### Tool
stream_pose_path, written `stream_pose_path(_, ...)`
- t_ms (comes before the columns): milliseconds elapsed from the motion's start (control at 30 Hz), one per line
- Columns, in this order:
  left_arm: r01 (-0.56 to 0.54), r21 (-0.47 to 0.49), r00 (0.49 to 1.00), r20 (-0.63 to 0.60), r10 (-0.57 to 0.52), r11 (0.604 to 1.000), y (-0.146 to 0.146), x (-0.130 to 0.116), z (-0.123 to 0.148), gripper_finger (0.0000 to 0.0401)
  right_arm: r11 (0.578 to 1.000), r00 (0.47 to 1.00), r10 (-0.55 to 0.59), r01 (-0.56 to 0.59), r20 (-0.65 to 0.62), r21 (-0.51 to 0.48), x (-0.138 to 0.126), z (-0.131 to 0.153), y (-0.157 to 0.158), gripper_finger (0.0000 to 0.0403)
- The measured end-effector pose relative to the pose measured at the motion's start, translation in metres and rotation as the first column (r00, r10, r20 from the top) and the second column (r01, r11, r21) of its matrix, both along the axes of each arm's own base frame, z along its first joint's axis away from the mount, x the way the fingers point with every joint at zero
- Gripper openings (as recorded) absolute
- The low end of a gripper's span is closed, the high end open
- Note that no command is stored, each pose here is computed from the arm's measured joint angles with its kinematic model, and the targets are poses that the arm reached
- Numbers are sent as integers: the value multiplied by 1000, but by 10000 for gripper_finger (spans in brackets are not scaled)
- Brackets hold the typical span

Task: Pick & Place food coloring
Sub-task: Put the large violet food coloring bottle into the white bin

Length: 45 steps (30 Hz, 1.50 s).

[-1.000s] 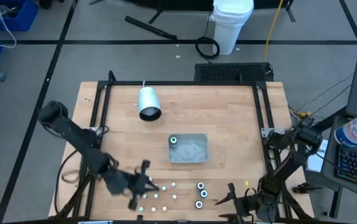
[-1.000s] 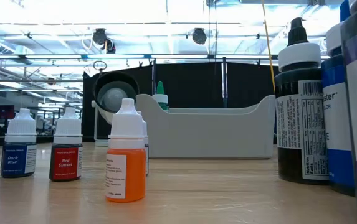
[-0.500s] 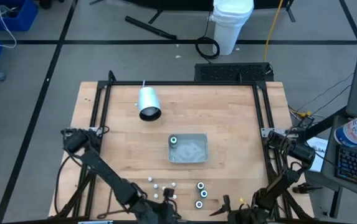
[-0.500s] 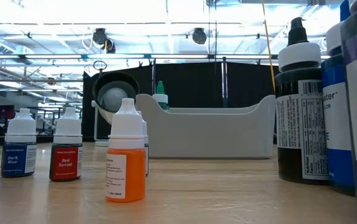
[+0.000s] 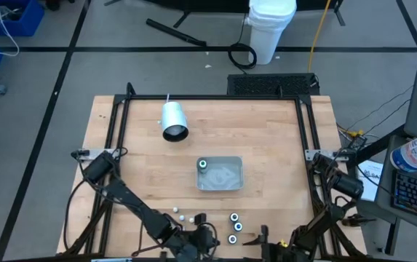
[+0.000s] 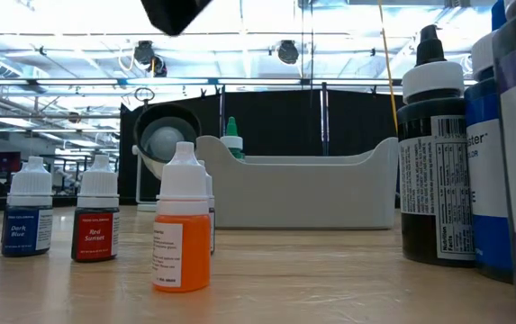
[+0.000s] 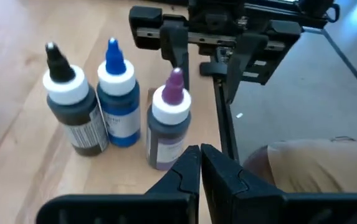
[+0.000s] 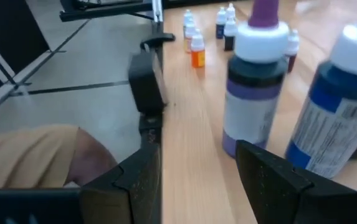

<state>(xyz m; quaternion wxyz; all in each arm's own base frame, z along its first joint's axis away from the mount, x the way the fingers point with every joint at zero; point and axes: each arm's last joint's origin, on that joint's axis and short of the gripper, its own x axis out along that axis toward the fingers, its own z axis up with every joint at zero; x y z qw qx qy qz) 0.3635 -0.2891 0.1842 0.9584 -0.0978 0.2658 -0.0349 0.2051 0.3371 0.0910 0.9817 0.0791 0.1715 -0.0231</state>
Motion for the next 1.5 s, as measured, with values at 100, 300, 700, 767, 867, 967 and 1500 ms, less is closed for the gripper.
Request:
stream_pose_path(100, -14, 0, 999, -29, 14, 1000, 2, 4, -13, 19, 1000, 1000, -24, 24, -11, 14, 5, -8, -3, 198)
stream_pose_path(300, -46, -24, 998, -45, 45, 999, 5, 7, -18, 19, 998, 999, -51, 51, -12, 25, 12, -9, -8, 199)
stream_pose_path(700, -76, -55, 995, -67, 72, 996, 6, 7, -20, 19, 998, 998, -64, 64, -14, 8, 19, -9, -13, 199)
stream_pose_path(767, -77, -63, 995, -61, 73, 995, 6, 7, -19, 19, 998, 998, -63, 63, -15, 7, 19, -9, -13, 199)
stream_pose_path(867, -78, -60, 995, -64, 74, 995, 6, 7, -20, 19, 998, 998, -62, 62, -15, 3, 19, -9, -13, 199)
stream_pose_path(967, -78, -62, 995, -67, 74, 995, 8, 10, -23, 19, 998, 998, -60, 60, -15, -3, 19, -9, -13, 199)
stream_pose_path(1500, -34, -113, 997, -71, 26, 993, 10, 22, -45, 19, 998, 998, -66, 66, -15, 0, 21, -9, -14, 199)
